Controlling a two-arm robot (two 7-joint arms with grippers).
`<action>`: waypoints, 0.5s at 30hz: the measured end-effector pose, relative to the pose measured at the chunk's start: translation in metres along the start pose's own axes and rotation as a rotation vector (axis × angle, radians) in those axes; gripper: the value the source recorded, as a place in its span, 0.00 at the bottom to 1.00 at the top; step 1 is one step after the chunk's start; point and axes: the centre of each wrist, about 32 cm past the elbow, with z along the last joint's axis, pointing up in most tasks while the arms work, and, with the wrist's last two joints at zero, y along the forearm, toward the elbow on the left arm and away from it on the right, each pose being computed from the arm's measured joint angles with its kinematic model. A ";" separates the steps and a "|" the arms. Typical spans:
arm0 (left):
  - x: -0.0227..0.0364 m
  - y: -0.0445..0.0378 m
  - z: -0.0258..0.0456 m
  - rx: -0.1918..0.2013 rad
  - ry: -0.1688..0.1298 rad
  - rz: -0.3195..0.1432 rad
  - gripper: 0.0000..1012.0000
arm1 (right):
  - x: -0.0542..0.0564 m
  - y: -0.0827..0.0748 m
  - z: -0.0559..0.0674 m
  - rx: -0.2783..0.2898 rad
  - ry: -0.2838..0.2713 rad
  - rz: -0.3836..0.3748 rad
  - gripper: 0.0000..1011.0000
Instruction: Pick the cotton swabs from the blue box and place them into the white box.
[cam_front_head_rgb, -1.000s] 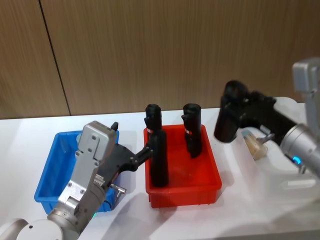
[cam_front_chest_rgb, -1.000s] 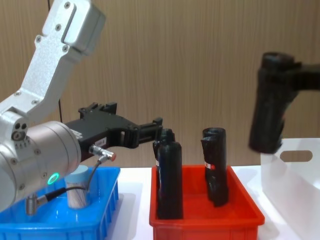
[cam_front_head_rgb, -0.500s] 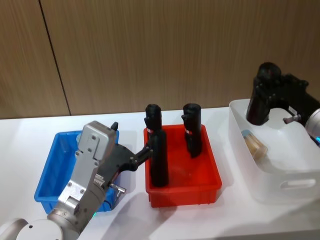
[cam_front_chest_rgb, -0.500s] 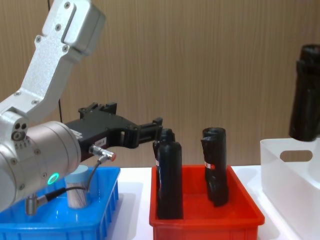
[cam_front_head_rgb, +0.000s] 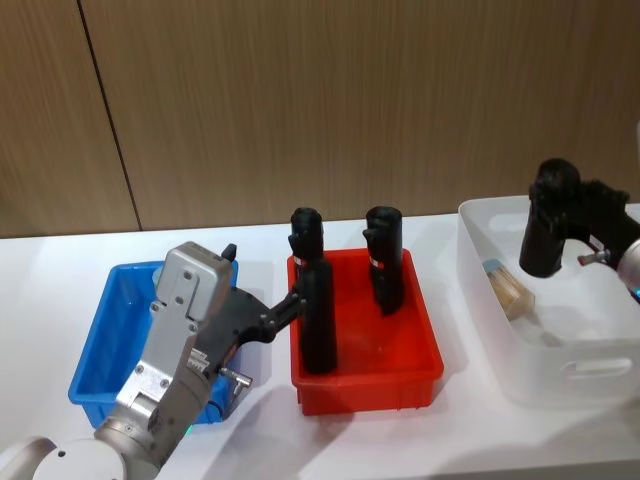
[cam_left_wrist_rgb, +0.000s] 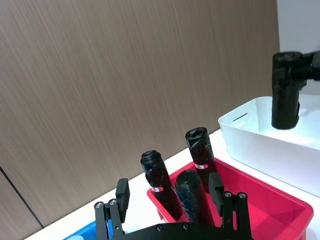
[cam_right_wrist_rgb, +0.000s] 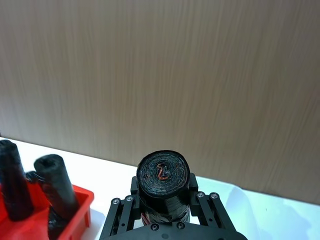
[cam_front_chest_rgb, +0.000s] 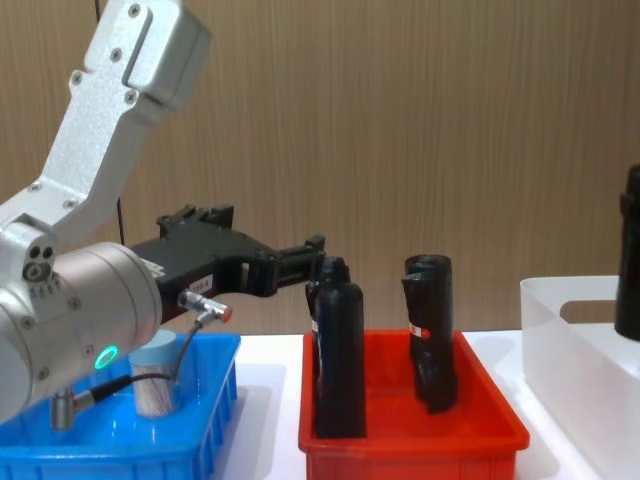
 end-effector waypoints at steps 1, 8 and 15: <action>0.0000 0.0000 0.0000 0.000 0.000 0.000 0.99 | 0.002 0.002 -0.005 -0.012 0.005 -0.005 0.50; 0.0000 0.0000 0.0000 0.000 0.000 0.000 0.99 | 0.007 0.006 -0.020 -0.044 0.019 -0.020 0.54; 0.0000 0.0000 0.0000 0.000 0.000 0.000 0.99 | 0.011 0.008 -0.030 -0.061 0.032 -0.030 0.76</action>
